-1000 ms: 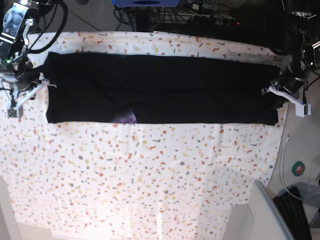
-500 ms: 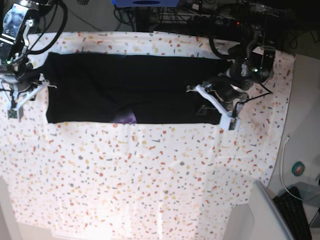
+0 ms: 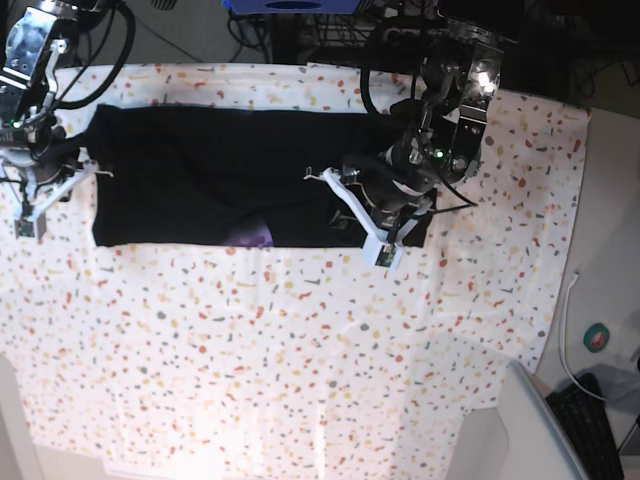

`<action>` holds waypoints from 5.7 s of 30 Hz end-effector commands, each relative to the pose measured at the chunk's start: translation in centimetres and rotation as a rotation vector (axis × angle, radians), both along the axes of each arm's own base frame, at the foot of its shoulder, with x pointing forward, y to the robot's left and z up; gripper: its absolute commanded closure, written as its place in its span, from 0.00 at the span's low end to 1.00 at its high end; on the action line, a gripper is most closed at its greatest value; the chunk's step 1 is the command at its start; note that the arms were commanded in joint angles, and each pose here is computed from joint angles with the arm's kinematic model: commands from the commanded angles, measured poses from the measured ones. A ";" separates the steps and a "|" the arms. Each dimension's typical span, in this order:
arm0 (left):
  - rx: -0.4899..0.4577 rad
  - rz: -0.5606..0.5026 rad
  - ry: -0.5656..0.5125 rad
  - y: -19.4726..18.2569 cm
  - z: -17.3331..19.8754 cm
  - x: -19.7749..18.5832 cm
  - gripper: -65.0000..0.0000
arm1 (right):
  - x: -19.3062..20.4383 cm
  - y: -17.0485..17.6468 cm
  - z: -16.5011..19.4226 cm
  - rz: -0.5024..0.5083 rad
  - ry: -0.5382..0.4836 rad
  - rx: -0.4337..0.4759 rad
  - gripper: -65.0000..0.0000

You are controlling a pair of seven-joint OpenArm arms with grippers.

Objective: Layout the t-shirt on the table in an organized manner, then fold the t-shirt properly
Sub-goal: 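Grasp the strip end with the left gripper and fold it toward the right gripper, then press and smooth the folded strip end with the right gripper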

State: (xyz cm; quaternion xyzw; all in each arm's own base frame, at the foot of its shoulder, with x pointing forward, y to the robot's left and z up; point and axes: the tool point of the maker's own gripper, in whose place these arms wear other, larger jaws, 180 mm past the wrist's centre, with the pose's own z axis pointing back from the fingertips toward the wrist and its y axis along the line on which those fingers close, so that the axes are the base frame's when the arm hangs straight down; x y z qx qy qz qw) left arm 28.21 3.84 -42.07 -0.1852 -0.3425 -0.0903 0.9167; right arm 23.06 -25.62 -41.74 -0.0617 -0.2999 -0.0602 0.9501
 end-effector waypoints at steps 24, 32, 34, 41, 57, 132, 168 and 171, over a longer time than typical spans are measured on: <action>-0.036 -0.061 -0.042 -3.2 1.1 1.9 1.00 | 0.9 -0.4 -0.1 -0.005 -0.017 0.006 1.00; -0.046 -0.065 -0.039 -3.5 1.1 1.8 1.00 | 1.0 -0.3 -0.2 -0.005 -0.017 0.009 1.00; -0.046 -0.065 -0.032 -3.5 0.9 1.5 1.00 | 1.0 -0.3 -0.2 -0.005 -0.017 0.009 1.00; -0.046 -0.067 -0.020 -3.5 0.6 0.9 1.00 | 1.3 -0.3 -0.1 -0.005 -0.023 0.009 1.00; -0.045 -0.065 -0.020 -3.5 0.6 1.0 1.00 | 1.4 -0.3 0.0 -0.005 -0.026 0.010 1.00; 0.173 0.364 -0.070 18.5 2.6 1.1 1.00 | -2.5 17.2 0.0 0.523 0.107 0.161 1.00; 0.280 0.668 -0.065 35.0 0.9 -6.8 1.00 | -3.4 24.5 -3.3 0.530 0.151 0.452 0.51; 0.278 0.667 -0.068 35.0 1.0 -6.7 1.00 | -3.2 24.5 -3.8 0.518 0.163 0.455 0.51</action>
